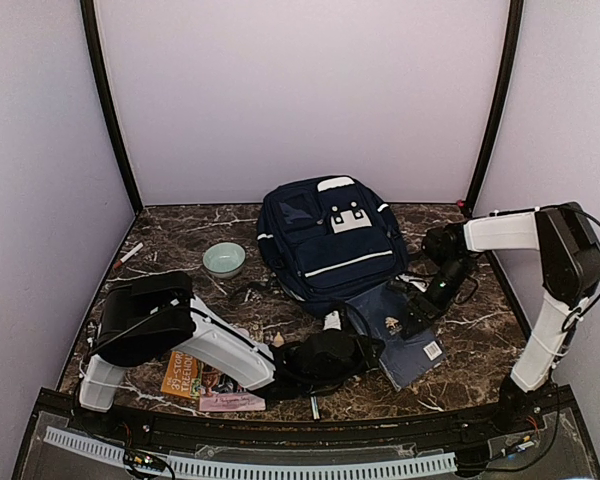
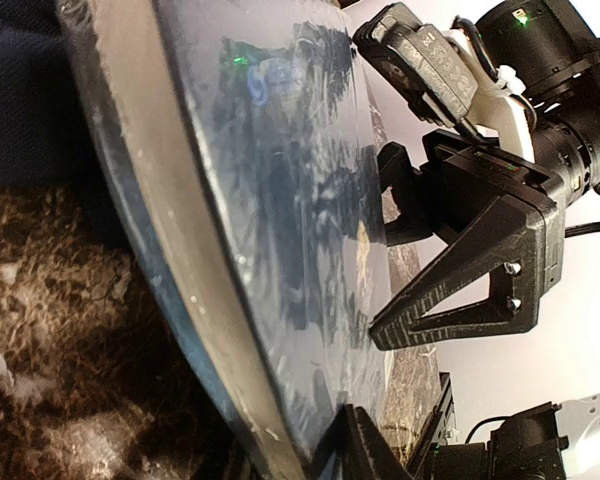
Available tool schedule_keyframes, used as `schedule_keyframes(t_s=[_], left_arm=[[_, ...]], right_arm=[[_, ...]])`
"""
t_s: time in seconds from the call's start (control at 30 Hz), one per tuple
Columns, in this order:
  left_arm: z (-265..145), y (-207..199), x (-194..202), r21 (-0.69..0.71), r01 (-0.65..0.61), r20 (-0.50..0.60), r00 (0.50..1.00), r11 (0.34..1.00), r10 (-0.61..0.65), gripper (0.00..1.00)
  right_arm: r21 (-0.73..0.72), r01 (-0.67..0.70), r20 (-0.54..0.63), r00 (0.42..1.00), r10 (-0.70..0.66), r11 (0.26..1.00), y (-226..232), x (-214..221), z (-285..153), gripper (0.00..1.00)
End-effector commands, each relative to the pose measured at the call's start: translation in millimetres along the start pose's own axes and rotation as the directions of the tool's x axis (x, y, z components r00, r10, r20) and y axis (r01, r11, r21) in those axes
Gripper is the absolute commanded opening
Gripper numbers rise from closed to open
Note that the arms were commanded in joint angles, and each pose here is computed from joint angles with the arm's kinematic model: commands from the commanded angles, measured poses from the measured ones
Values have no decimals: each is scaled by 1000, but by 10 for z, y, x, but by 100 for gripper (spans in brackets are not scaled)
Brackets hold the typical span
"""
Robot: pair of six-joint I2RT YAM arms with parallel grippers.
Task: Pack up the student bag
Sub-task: Grab the book at the center of the board.
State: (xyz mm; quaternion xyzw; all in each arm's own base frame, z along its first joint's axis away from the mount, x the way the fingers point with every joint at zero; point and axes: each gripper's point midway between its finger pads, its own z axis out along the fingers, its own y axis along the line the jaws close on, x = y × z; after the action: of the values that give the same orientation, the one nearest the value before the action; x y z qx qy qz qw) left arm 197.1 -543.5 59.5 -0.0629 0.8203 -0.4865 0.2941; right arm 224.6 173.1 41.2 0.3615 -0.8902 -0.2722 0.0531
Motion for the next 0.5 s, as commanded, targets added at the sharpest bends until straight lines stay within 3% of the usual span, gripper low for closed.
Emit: schedule_keyframes(t_s=[0.0,0.2,0.47], left_arm=[[-77,-794,-340,274,-25,89,996,961,0,34],[1,-863,-358,307,-5,59,998,952,-14,32],[-165,-1117,-451,385,-13,53,999,923,-8,5]], right_arm=[[-53,40,15,999,-40,998,157,1,49,80],[-62,42,35,999,-40,997,177,-20,13,80],[-92,38,114,993,-28,995,217,-97,-304,80]])
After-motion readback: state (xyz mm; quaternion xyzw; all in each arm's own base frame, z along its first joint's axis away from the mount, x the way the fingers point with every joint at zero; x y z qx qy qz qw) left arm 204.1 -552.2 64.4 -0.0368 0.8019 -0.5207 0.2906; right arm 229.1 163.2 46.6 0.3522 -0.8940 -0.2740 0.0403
